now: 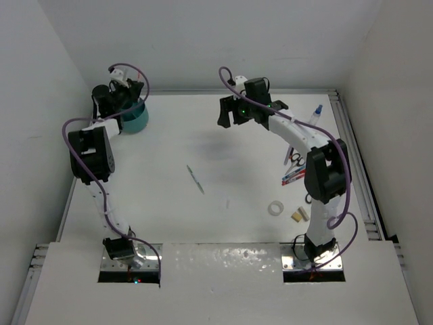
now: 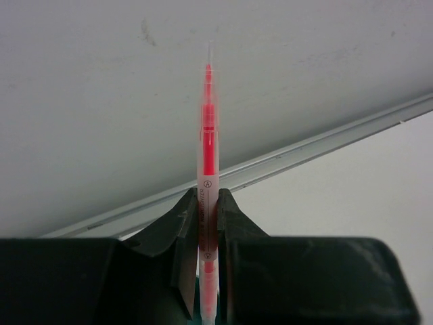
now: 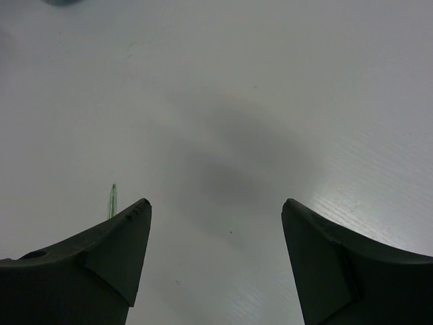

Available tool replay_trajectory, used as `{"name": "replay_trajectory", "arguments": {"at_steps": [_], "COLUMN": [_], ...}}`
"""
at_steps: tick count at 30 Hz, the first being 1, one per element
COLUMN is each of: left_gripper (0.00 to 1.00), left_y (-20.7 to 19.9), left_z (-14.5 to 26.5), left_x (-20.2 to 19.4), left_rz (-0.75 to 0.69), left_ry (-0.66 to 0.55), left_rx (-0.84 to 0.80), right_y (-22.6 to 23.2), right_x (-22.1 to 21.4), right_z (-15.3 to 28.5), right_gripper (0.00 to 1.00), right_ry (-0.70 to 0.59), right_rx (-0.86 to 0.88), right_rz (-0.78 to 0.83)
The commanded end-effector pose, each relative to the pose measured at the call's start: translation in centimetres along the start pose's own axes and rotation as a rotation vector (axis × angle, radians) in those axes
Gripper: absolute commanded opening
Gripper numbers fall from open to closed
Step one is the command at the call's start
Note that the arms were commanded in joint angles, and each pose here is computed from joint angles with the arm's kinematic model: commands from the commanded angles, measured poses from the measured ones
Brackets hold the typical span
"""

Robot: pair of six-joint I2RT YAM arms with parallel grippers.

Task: Sort the stationery into containers
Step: Place the pen in the storage box.

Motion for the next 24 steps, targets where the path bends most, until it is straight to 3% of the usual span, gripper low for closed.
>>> {"name": "replay_trajectory", "arguments": {"at_steps": [1, 18, 22, 24], "left_gripper": [0.0, 0.0, 0.11, 0.22], "left_y": [-0.1, -0.3, -0.3, -0.3], "left_z": [-0.2, -0.1, -0.1, 0.1], "left_x": [1.3, -4.7, -5.2, -5.4], "left_rz": [-0.061, -0.074, -0.069, -0.063], "left_ry": [-0.099, -0.017, -0.001, 0.007], "left_rx": [-0.035, -0.013, -0.015, -0.011], "right_y": [0.3, -0.3, -0.2, -0.2], "right_x": [2.1, 2.6, 2.7, 2.9], "right_z": [0.9, 3.2, 3.5, 3.8], "right_gripper": [0.76, 0.77, 0.77, 0.77], "right_ry": [-0.041, -0.026, -0.029, -0.032], "right_rx": [-0.025, -0.106, -0.116, -0.119], "right_rz": [-0.005, 0.019, 0.024, 0.027]}}
Point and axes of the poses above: each gripper's point midway between its finger pads, its own z axis back along the fingers, its own y axis along the line the jaws close on, x = y × z, the point moved 4 cm from there along z, back along the fingers, and after that the axes turned 10 degrees about -z, right-handed, at the moved point
